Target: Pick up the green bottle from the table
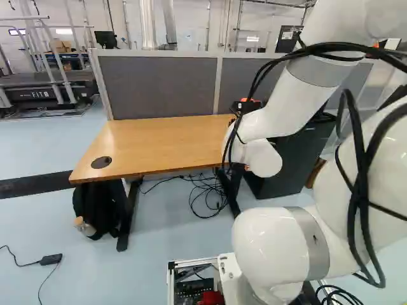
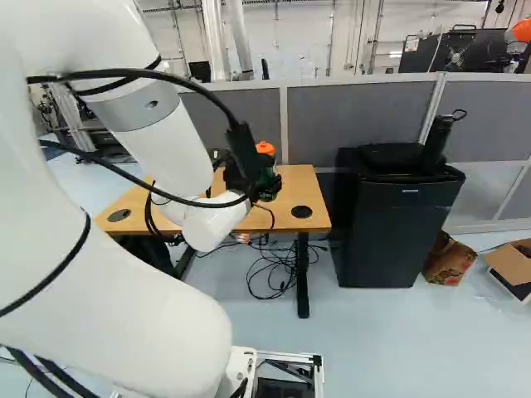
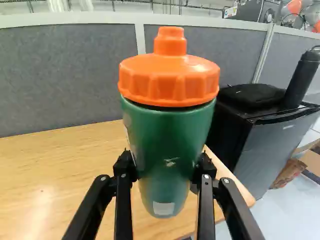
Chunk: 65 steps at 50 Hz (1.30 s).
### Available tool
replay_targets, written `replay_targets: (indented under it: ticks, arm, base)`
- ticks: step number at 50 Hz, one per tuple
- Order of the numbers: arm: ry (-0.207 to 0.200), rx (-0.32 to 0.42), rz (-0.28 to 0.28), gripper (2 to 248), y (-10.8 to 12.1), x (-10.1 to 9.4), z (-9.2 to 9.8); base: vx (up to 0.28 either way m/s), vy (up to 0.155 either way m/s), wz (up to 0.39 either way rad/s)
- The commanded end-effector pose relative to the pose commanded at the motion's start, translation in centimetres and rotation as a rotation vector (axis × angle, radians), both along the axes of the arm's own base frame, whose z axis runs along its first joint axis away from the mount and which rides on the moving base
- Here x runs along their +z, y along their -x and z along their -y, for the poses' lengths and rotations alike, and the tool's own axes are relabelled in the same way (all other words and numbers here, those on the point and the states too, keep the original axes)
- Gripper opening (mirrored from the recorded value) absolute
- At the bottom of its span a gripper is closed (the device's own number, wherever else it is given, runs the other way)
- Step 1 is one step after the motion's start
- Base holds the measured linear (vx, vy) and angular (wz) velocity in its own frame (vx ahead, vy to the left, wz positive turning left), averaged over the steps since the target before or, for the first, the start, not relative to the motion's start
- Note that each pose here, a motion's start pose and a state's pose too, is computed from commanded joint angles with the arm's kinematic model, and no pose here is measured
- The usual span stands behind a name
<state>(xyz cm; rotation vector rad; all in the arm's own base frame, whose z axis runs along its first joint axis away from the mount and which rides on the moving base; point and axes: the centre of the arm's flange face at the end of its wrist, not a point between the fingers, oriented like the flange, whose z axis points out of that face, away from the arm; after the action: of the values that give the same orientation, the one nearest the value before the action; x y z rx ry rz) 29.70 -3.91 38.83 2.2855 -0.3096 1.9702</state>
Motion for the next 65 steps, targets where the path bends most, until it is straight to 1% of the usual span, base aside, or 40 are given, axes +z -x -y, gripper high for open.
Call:
replay_targets:
  ticks: [10,16,43,54,65]
  arm:
    - [0.001,-0.001,0.008,116,2.0,-0.3,-0.2]
    - [0.001,0.001,0.011,116,2.5,-0.3,-0.3]
    - [0.001,0.010,0.005,116,2.6,-0.4,-0.4]
    - [0.003,0.036,-0.017,116,2.6,-0.6,-0.8]
    - [0.006,0.078,-0.053,116,2.6,-1.0,-1.5]
  base:
    - [0.000,0.000,0.000]
    - [0.000,0.000,0.000]
    - [0.000,0.000,0.000]
    - [0.000,0.000,0.000]
    - [0.000,0.000,0.000]
